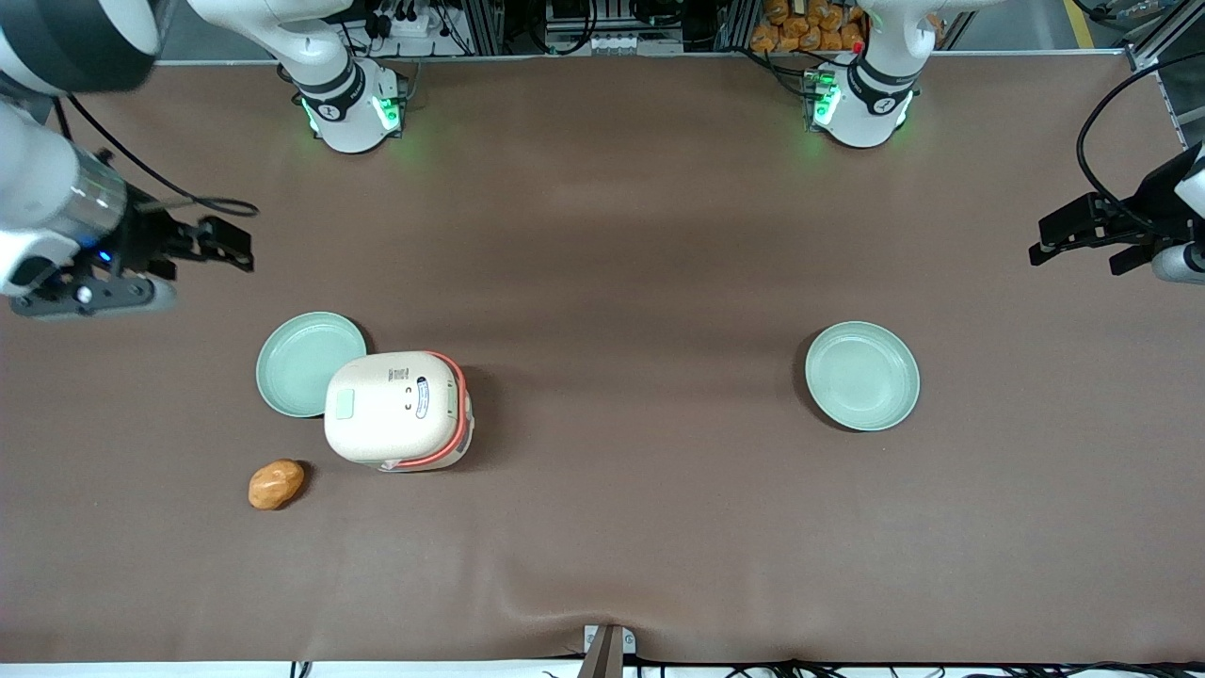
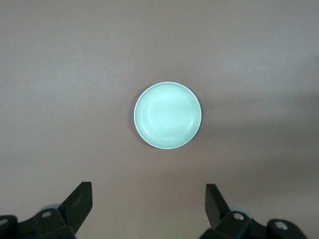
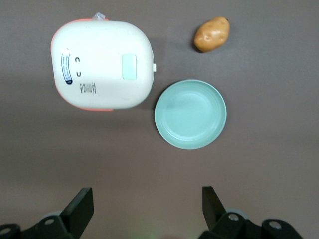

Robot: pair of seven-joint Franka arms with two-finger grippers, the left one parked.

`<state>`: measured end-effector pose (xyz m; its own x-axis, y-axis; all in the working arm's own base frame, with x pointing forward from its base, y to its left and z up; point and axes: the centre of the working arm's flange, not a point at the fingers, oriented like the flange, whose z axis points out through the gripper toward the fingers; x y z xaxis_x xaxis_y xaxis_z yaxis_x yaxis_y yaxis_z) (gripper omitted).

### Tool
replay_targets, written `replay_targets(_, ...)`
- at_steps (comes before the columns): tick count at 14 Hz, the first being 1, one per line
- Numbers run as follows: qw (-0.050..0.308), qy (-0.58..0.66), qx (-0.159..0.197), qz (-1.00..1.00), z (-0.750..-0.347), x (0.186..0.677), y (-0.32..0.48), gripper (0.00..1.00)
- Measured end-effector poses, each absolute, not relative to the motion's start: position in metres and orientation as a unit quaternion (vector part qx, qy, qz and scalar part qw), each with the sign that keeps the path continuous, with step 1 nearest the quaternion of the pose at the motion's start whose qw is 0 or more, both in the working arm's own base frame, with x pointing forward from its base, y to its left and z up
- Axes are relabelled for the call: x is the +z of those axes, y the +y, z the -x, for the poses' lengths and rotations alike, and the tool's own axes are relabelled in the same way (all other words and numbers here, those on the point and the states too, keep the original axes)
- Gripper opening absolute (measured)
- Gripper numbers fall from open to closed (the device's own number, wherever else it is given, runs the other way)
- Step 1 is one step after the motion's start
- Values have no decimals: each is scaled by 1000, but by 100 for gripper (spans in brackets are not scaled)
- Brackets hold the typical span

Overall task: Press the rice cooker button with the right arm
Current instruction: 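Move the right gripper toward the front button of the white rice cooker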

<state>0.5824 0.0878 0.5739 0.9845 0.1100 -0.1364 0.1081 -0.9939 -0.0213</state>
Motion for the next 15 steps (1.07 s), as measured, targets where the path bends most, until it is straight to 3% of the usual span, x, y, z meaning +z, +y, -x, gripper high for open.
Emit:
replay_targets(1,6,-57,71,996,-590,561,92,89)
replay_targets(4,7,-63,71,995,-611,523,105,52)
replay_targets(9,9,-70,47,996,-644,465,123,1)
replay_targets(15,7,-70,41,997,-667,405,130,1)
